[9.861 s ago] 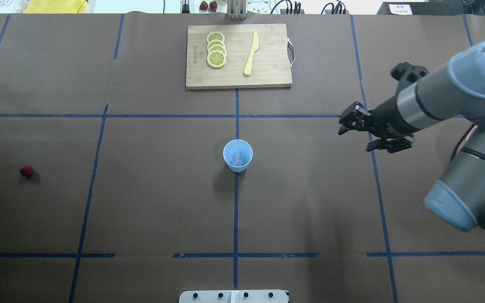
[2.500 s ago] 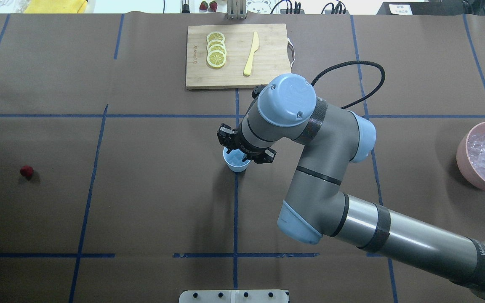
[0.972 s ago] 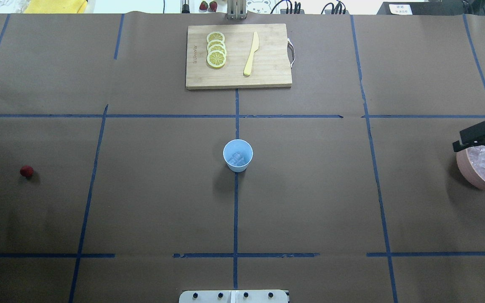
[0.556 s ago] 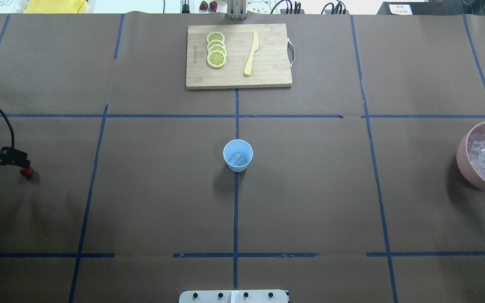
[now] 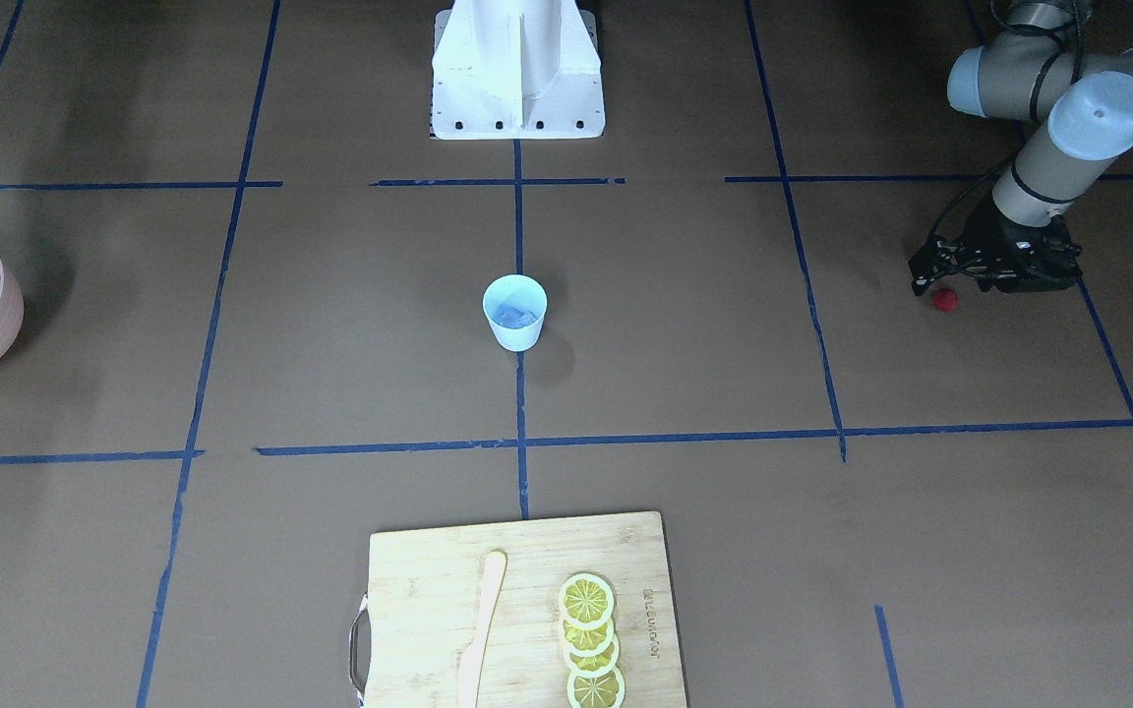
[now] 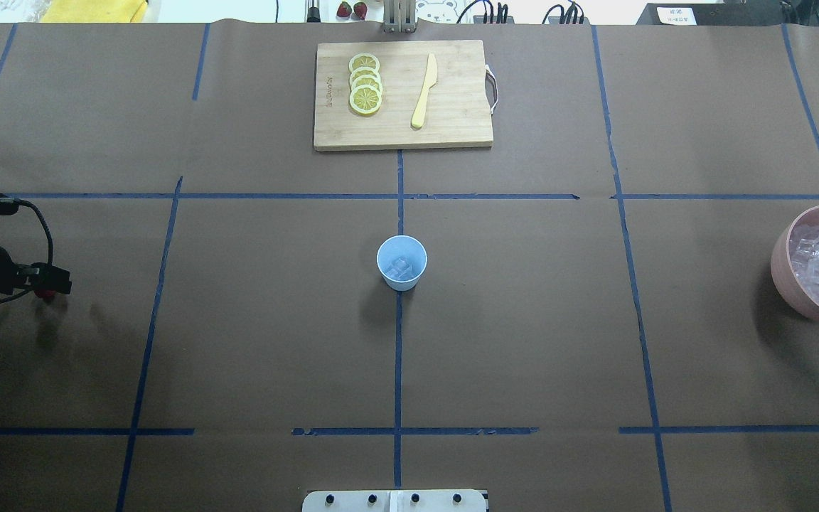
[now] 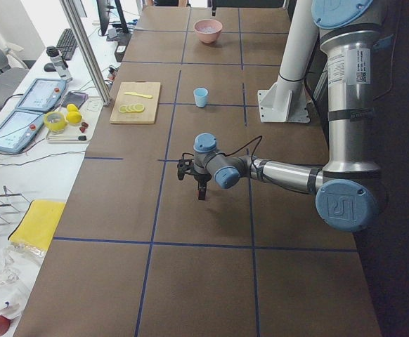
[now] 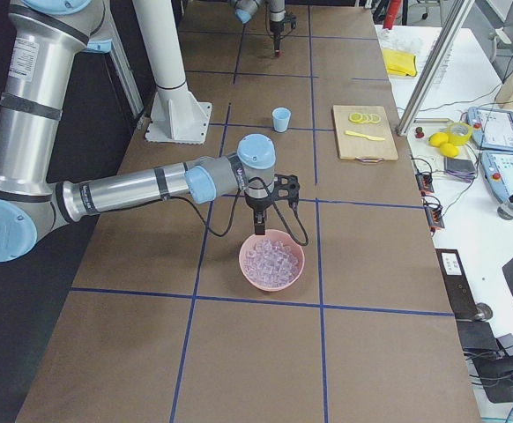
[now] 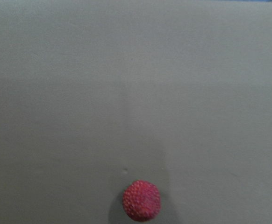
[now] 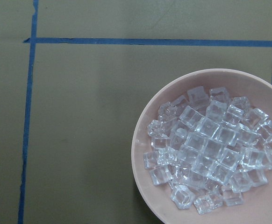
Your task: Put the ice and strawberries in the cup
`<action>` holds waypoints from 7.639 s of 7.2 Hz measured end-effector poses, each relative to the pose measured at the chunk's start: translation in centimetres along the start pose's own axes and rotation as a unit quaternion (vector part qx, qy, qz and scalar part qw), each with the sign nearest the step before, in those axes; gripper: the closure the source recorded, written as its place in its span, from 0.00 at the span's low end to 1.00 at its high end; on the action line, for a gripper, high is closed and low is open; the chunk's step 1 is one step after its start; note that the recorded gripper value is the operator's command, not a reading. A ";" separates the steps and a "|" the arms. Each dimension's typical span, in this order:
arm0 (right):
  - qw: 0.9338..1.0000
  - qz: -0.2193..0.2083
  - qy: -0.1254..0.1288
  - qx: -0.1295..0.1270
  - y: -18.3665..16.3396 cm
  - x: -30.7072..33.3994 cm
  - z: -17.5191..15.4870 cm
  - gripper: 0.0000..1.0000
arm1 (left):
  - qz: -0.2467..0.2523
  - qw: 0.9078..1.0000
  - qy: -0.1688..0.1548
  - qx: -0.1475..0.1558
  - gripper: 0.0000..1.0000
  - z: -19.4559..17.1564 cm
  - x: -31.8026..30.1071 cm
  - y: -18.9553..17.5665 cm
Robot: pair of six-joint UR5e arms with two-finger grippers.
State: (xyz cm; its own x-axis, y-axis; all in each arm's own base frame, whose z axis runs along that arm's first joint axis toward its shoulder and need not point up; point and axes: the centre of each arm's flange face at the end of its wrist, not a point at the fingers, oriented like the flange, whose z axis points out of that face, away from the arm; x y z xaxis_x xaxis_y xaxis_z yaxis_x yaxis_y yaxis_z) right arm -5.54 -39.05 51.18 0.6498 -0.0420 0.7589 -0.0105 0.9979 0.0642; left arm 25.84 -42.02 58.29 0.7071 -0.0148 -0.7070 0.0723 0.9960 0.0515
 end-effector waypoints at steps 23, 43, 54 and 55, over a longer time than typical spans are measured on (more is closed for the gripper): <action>1.000 0.006 0.000 0.009 -0.6 -0.2 -1.1 0.01 | -0.149 0.981 0.124 -0.026 0.98 -13.6 47.0 -2.6; 0.997 -0.058 0.040 -0.032 -3.0 11.4 -2.3 0.01 | 0.111 0.994 -0.023 -0.010 0.06 -23.4 -9.3 -5.4; 0.995 -0.081 0.031 -0.054 -2.0 12.8 -0.5 0.01 | 0.043 0.994 0.025 -0.095 0.00 -20.1 -25.0 -1.9; 0.995 -0.083 0.025 -0.055 -1.8 13.0 -0.4 0.01 | 0.047 0.994 0.025 -0.091 0.00 -20.1 -24.9 -2.1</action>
State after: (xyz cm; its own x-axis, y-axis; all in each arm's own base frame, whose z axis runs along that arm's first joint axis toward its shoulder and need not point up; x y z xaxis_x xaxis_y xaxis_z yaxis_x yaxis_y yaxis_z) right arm 3.20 -41.38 60.69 0.6729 -0.2066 0.7103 0.1819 0.9769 0.1118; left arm -6.10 -41.94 61.61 0.6680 0.0782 -0.7401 -0.1233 0.9923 -0.0065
